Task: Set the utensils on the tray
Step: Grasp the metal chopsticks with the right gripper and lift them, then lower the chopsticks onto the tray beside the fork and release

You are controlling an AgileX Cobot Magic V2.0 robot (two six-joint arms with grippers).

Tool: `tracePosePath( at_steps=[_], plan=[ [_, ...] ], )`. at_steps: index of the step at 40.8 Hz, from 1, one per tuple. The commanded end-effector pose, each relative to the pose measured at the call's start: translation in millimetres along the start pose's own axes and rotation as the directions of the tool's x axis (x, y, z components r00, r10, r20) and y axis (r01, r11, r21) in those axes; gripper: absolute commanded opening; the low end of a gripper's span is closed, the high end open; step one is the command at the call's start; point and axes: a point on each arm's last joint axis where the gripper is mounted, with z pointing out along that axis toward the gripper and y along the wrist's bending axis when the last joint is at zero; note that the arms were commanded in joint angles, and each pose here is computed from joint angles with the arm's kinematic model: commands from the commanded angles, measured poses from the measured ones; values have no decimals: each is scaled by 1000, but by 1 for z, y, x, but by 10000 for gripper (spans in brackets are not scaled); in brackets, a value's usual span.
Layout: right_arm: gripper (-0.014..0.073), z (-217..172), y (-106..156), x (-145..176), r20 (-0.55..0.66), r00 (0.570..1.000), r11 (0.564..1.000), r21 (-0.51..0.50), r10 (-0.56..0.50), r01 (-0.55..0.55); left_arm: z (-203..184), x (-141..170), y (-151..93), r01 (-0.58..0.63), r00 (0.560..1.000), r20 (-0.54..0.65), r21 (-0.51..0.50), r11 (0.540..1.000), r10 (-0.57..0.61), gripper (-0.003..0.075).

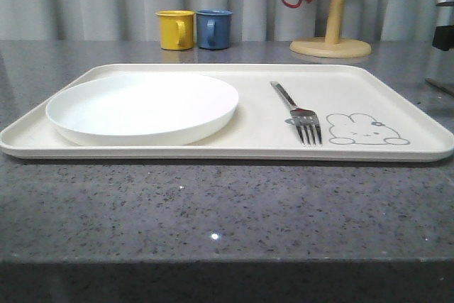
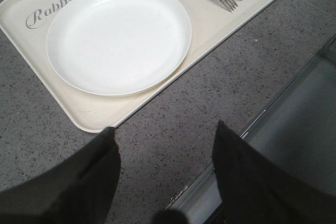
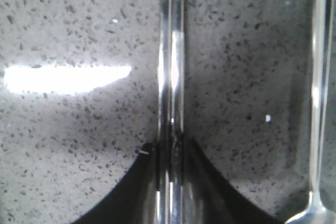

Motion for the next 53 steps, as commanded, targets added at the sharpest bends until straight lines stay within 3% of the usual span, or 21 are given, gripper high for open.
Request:
tracePosePath(
  at_steps=[1, 9, 19, 26, 43, 53],
  plan=[
    [46, -26, 0, 0, 48, 999, 1000, -2, -9, 9, -7, -13, 0, 3, 995, 100, 6, 1000, -4, 389],
    [46, -64, 23, -3, 84, 996, 996, -71, -42, 48, -7, -13, 0, 3, 995, 100, 6, 1000, -4, 389],
    [46, -82, 88, 2, 133, 981, 958, -234, -139, 167, -7, -13, 0, 3, 995, 100, 6, 1000, -4, 389],
    [46, -78, 116, 6, 141, 987, 955, -275, -77, 113, -7, -13, 0, 3, 995, 100, 6, 1000, -4, 389],
    [55, -40, 133, -3, 12, 1000, 963, -269, 3, 0, -7, -13, 0, 3, 995, 100, 6, 1000, -4, 389],
    [269, -37, 134, -4, 4, 1000, 964, -264, 2, -1, -7, -13, 0, 3, 995, 101, 6, 1000, -4, 389]
  ],
)
